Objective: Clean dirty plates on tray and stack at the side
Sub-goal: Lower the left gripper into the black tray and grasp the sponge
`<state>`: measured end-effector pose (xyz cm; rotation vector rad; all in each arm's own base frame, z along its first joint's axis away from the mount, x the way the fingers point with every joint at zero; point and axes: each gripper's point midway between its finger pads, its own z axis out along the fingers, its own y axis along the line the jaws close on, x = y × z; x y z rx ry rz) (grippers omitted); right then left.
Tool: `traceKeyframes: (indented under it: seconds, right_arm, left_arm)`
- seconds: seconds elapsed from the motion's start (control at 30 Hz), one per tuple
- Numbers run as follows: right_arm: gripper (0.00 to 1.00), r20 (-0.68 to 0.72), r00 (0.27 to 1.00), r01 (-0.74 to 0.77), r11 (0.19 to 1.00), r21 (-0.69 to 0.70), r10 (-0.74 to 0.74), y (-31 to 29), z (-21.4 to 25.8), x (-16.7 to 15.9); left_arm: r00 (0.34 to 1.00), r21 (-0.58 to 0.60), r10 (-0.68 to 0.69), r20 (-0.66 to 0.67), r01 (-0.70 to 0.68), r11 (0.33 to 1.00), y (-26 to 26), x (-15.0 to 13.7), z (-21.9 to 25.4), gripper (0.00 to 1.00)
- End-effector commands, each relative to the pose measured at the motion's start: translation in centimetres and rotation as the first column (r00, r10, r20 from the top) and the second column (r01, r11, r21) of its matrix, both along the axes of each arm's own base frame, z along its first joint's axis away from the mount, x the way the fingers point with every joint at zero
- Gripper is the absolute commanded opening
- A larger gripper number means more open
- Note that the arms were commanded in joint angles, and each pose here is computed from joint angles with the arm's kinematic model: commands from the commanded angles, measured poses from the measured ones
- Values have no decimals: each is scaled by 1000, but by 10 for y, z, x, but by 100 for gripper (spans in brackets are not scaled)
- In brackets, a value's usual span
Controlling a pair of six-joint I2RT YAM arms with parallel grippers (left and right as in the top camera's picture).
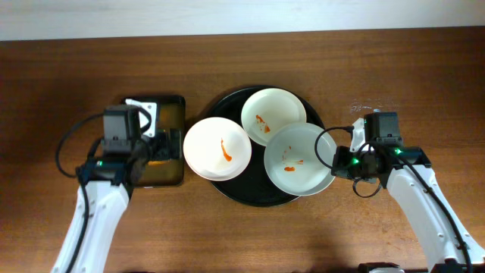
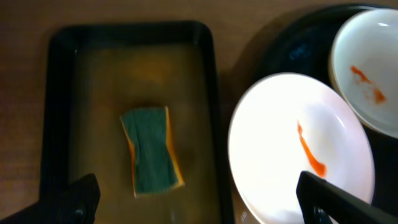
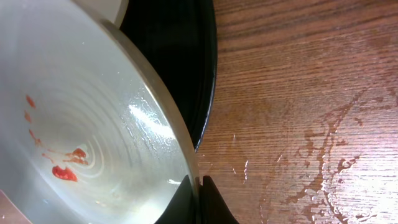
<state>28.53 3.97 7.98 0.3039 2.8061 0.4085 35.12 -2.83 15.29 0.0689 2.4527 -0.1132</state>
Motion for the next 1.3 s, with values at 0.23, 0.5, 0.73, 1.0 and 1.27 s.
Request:
traceKeyframes:
  seconds: [0.23, 0.5, 0.73, 1.0, 1.27]
  right_arm:
    - [4, 35, 999, -7, 1000, -6, 7, -1, 10, 7]
    - [4, 33, 999, -7, 1000, -6, 7, -1, 10, 6]
    - [4, 31, 1000, -7, 1000, -6, 7, -1, 10, 6]
    - [4, 27, 1000, -7, 1000, -6, 7, -1, 9, 5]
    - [4, 25, 1000, -7, 1000, -6, 7, -1, 9, 4]
  left_arm:
    - [964, 81, 99, -248, -81, 993, 33, 50, -79, 89]
    - [912, 102, 117, -394, -83, 991, 40, 41, -143, 68]
    - [900, 106, 118, -421, -80, 991, 40, 38, -154, 57]
    - [905, 113, 123, -407, -84, 990, 42, 45, -130, 61]
    - [895, 111, 121, -430, -81, 991, 41, 38, -128, 45]
